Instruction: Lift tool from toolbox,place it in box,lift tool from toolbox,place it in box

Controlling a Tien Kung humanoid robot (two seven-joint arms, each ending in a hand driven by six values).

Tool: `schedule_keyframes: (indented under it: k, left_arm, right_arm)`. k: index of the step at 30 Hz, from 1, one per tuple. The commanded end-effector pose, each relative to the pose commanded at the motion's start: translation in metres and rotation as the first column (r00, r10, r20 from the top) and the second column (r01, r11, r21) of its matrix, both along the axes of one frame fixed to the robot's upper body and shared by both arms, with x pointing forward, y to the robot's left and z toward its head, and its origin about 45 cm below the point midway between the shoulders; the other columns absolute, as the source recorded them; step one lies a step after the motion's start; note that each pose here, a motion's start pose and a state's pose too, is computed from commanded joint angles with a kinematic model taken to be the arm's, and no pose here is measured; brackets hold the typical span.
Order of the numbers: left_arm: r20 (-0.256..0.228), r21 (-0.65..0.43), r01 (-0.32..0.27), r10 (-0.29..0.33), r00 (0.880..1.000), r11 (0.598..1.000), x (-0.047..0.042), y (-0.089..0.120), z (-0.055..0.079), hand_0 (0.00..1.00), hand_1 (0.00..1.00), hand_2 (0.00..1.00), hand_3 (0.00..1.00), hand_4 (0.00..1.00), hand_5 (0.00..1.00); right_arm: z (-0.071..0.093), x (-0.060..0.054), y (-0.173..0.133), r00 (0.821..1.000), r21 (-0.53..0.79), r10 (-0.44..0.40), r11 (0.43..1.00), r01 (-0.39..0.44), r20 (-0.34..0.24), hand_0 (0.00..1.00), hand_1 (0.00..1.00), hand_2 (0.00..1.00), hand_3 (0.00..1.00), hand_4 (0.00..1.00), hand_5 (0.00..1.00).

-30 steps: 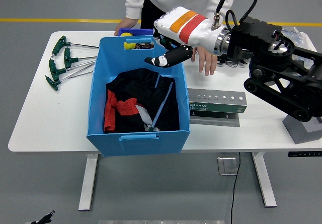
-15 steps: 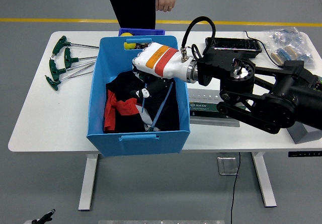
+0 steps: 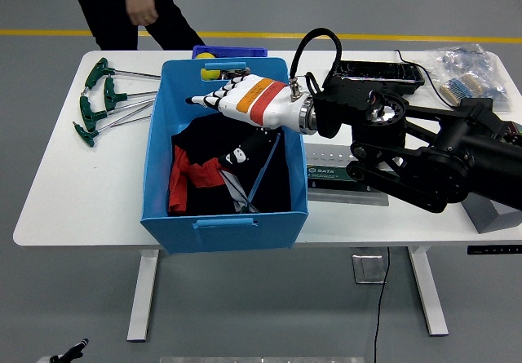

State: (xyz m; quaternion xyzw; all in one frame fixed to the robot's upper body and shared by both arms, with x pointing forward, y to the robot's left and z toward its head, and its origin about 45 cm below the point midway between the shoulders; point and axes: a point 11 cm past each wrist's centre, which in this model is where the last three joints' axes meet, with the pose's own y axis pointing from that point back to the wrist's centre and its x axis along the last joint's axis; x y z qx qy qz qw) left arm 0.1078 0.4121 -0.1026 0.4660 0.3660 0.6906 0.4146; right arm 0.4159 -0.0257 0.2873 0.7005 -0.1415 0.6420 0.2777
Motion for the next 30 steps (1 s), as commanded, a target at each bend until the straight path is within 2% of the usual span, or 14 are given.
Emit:
schedule_keyframes:
  k: [4,6,7,10,15,18,19,22,24,25,30]
  left_arm:
    - [0.000,-0.001,-0.003,0.003,1.000,1.000,-0.0001,0.000,0.000,0.915,0.939,0.909,0.639,0.756,0.555]
    - [0.000,-0.002,-0.004,0.004,1.000,1.000,-0.0002,-0.001,0.000,0.915,0.939,0.909,0.639,0.756,0.555]
    - [-0.001,-0.002,-0.006,0.006,1.000,1.000,-0.0007,-0.001,0.000,0.915,0.935,0.908,0.639,0.756,0.555]
    - [-0.005,-0.003,-0.012,0.012,1.000,1.000,-0.0023,-0.001,-0.001,0.915,0.935,0.908,0.639,0.756,0.555]
    - [-0.012,-0.004,-0.042,0.042,0.999,0.999,-0.0071,0.000,-0.001,0.906,0.933,0.906,0.634,0.748,0.549]
    - [-0.017,-0.006,-0.055,0.055,0.998,0.998,-0.0127,0.001,-0.003,0.906,0.933,0.906,0.634,0.748,0.549]
    - [-0.019,-0.007,-0.055,0.055,0.998,0.998,-0.0138,0.001,-0.003,0.905,0.932,0.906,0.633,0.747,0.546]
    - [-0.027,-0.011,-0.060,0.060,0.998,0.998,-0.0199,0.000,-0.004,0.905,0.932,0.906,0.633,0.747,0.546]
    - [-0.033,-0.015,-0.064,0.064,0.997,0.998,-0.0253,-0.002,-0.006,0.905,0.932,0.906,0.633,0.747,0.546]
    - [-0.036,-0.017,-0.066,0.065,0.997,0.998,-0.0268,-0.003,-0.007,0.904,0.932,0.907,0.629,0.746,0.545]
    - [-0.052,-0.022,-0.065,0.064,0.997,0.998,-0.0327,-0.006,-0.009,0.904,0.932,0.907,0.629,0.746,0.545]
  right_arm:
    - [0.005,0.007,-0.010,1.000,0.025,-0.024,0.999,0.024,0.011,0.923,0.911,0.964,0.998,0.884,0.567]
    - [0.011,0.011,-0.017,0.999,0.059,-0.034,0.998,0.033,0.023,0.923,0.911,0.964,0.998,0.884,0.567]
    - [0.015,0.013,-0.021,0.999,0.079,-0.041,0.996,0.039,0.027,0.926,0.906,0.962,0.998,0.898,0.608]
    - [0.026,0.017,-0.034,0.997,0.139,-0.066,0.988,0.062,0.028,0.926,0.906,0.962,0.998,0.898,0.608]
    - [0.044,0.022,-0.058,0.992,0.277,-0.121,0.953,0.122,-0.022,0.926,0.899,0.942,0.998,0.918,0.603]
    - [0.049,0.023,-0.082,0.981,0.394,-0.149,0.900,0.185,-0.122,0.926,0.899,0.942,0.998,0.918,0.603]
    - [0.049,0.023,-0.088,0.976,0.423,-0.151,0.883,0.203,-0.155,0.928,0.898,0.921,0.973,0.955,0.629]
    - [0.046,0.018,-0.108,0.956,0.513,-0.136,0.819,0.257,-0.261,0.928,0.898,0.921,0.973,0.955,0.629]
    - [0.042,0.014,-0.121,0.933,0.576,-0.113,0.759,0.303,-0.341,0.928,0.898,0.921,0.973,0.955,0.629]
    - [0.039,0.012,-0.127,0.921,0.599,-0.102,0.731,0.325,-0.376,0.929,0.895,0.913,0.957,0.998,0.799]
    - [0.027,0.006,-0.156,0.846,0.698,-0.036,0.547,0.463,-0.532,0.929,0.895,0.913,0.957,0.998,0.799]
